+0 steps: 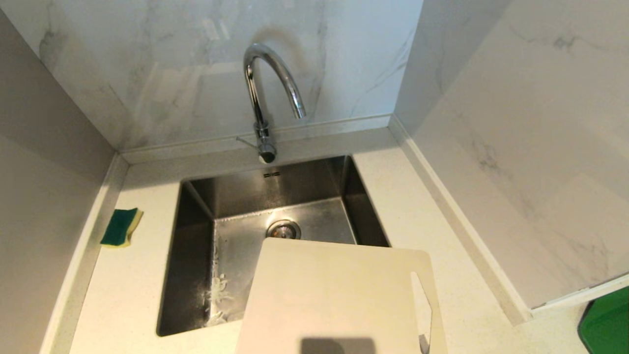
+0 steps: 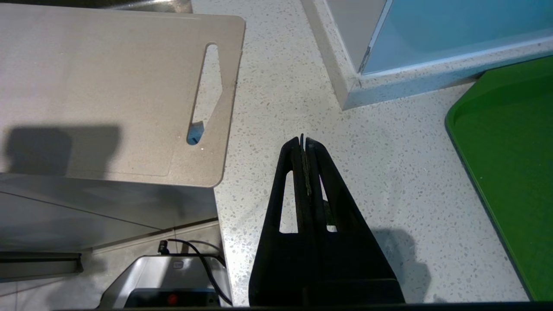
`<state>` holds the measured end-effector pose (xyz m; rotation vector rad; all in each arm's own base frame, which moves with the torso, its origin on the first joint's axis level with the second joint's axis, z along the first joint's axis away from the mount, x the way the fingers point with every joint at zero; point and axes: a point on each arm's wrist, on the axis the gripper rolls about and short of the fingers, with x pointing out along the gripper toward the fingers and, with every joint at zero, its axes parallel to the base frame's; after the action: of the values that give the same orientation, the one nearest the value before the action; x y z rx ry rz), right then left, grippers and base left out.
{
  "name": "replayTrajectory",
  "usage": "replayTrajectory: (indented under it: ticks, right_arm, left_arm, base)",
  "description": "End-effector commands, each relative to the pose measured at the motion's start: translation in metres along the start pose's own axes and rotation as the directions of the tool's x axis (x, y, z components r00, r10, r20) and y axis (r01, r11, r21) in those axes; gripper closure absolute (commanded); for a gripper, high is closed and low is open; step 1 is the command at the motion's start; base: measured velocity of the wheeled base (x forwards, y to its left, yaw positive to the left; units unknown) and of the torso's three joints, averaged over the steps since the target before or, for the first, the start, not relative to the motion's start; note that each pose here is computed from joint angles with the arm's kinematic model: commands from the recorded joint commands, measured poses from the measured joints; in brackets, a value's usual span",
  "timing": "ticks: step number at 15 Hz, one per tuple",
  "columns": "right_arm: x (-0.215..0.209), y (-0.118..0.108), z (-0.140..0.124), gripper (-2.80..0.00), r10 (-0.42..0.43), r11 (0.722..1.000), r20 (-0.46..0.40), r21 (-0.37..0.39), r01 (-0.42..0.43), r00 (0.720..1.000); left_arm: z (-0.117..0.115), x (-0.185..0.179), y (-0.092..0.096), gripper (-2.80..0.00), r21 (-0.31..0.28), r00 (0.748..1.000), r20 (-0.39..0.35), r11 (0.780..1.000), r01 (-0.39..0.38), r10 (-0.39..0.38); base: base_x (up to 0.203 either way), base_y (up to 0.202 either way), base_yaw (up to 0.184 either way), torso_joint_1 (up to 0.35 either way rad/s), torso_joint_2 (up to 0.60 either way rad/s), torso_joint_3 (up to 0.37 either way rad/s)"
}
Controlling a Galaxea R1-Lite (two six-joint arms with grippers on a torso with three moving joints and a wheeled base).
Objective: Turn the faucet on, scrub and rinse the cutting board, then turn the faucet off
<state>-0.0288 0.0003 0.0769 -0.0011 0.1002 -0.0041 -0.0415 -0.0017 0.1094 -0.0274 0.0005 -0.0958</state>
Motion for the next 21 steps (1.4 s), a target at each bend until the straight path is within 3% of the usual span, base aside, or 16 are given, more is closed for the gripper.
replayTrajectory:
  ticks: [1, 21]
  right_arm:
    - [0.0001, 0.0000, -0.0001, 0.00, 0.000, 1.000, -0.002, 0.000, 0.000, 1.000]
    - [0.0011, 0.0001, -0.0011, 0.00, 0.003, 1.000, 0.007, -0.008, -0.003, 1.000]
  left_arm:
    - [-0.0328, 0.0159, 0.0041, 0.00, 0.035, 0.996, -0.049, 0.996, -0.079, 0.081]
    - [-0.0332, 0.0161, 0.0042, 0.00, 0.035, 0.995, -0.052, 0.996, -0.084, 0.086]
  base:
    - [0.000, 0.000, 0.000, 0.000, 0.00, 0.000]
    - [0.000, 0.000, 0.000, 0.000, 0.00, 0.000]
